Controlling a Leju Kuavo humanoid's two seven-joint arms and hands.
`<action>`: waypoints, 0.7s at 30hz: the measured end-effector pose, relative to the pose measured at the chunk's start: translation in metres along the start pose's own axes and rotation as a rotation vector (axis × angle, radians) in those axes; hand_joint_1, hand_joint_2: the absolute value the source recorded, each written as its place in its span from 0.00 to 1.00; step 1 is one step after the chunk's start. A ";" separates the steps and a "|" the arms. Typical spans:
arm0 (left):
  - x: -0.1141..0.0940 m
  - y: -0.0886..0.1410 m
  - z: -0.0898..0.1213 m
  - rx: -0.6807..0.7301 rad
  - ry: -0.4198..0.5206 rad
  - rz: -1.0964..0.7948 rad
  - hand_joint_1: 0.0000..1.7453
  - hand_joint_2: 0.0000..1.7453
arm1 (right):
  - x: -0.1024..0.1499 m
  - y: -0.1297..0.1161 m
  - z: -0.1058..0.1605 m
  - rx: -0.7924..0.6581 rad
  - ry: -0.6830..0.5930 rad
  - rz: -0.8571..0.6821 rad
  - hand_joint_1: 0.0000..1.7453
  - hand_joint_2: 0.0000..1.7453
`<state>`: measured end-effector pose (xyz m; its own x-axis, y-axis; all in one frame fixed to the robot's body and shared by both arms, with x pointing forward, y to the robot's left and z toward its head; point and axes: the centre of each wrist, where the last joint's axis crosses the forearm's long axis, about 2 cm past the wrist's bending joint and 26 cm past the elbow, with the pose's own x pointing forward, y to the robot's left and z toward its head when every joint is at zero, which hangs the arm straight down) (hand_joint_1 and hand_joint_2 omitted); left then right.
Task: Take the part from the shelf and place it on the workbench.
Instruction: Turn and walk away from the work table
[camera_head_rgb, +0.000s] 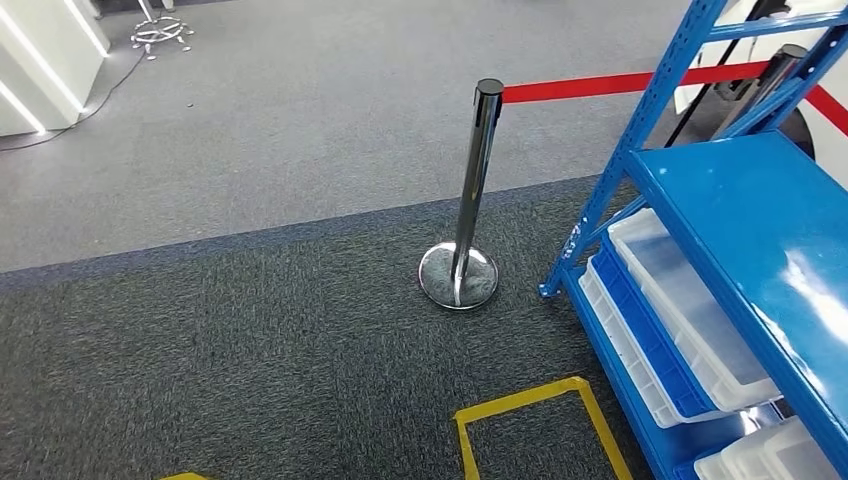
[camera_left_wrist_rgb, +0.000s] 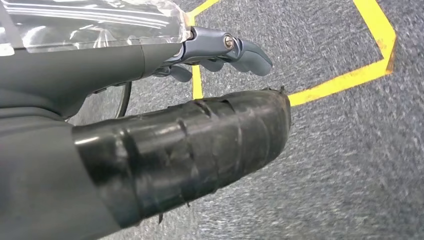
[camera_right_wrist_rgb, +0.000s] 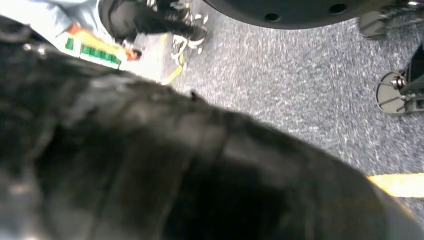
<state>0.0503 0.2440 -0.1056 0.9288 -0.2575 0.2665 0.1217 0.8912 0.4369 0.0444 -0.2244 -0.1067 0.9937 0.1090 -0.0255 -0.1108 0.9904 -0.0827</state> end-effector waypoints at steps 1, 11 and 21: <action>0.000 0.000 0.000 0.000 0.000 0.000 0.00 0.00 | 0.000 0.000 0.000 0.000 0.000 0.001 0.00 0.00; 0.000 0.000 0.000 0.000 -0.003 0.000 0.00 0.00 | 0.000 0.000 0.000 -0.001 0.001 0.006 0.00 0.00; 0.003 -0.001 0.000 -0.003 -0.008 0.002 0.00 0.00 | 0.002 -0.002 0.000 -0.005 0.003 0.012 0.00 0.00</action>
<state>0.0528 0.2420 -0.1051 0.9262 -0.2587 0.2742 0.1211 0.8929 0.4336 0.0462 -0.2264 -0.1067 0.9923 0.1204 -0.0297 -0.1226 0.9886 -0.0878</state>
